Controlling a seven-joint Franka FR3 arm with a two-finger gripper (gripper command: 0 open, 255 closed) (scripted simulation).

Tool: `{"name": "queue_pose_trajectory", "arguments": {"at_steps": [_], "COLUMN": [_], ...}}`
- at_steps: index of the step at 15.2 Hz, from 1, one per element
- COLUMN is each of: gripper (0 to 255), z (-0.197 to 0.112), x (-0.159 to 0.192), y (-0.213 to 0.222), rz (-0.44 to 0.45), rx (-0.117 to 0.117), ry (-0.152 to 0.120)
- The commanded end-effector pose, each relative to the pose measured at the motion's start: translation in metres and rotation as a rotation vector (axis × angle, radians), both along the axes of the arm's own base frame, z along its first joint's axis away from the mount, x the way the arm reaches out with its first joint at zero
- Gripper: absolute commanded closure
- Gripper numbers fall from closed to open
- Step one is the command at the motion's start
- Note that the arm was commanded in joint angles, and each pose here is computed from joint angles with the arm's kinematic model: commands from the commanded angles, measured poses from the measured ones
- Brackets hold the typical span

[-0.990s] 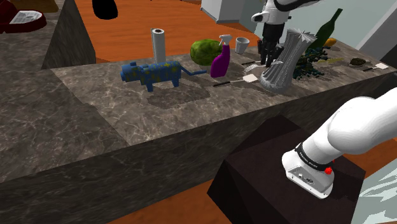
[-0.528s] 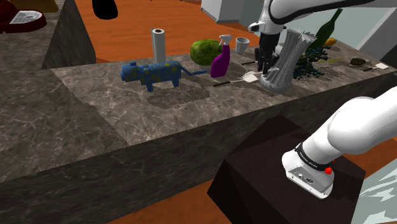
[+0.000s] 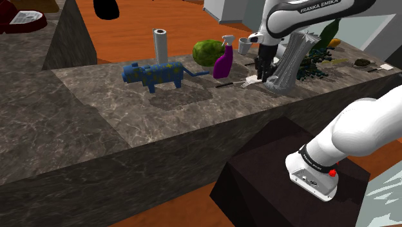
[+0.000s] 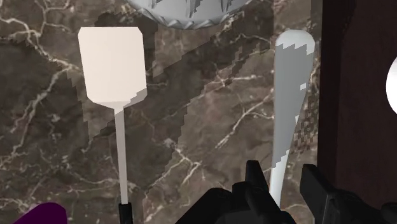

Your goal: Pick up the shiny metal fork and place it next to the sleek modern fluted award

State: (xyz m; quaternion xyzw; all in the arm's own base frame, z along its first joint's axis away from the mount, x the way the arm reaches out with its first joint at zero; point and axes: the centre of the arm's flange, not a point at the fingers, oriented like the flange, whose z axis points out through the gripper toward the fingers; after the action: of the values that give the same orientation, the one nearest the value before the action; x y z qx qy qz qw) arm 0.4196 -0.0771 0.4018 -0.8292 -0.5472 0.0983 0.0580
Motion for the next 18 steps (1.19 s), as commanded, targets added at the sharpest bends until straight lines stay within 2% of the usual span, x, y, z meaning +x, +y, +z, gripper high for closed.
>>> {"name": "queue_pose_trajectory", "arguments": {"at_steps": [1,14,18], "gripper": [255,255,255], "z": [-0.01,-0.081,-0.081], "x": [-0.001,-0.001,-0.001], "y": [-0.001,-0.001,-0.001], "rz": [0.0,0.0,0.0], "rx": [0.0,0.0,0.0], "ry": [-0.001,-0.001,-0.001]}}
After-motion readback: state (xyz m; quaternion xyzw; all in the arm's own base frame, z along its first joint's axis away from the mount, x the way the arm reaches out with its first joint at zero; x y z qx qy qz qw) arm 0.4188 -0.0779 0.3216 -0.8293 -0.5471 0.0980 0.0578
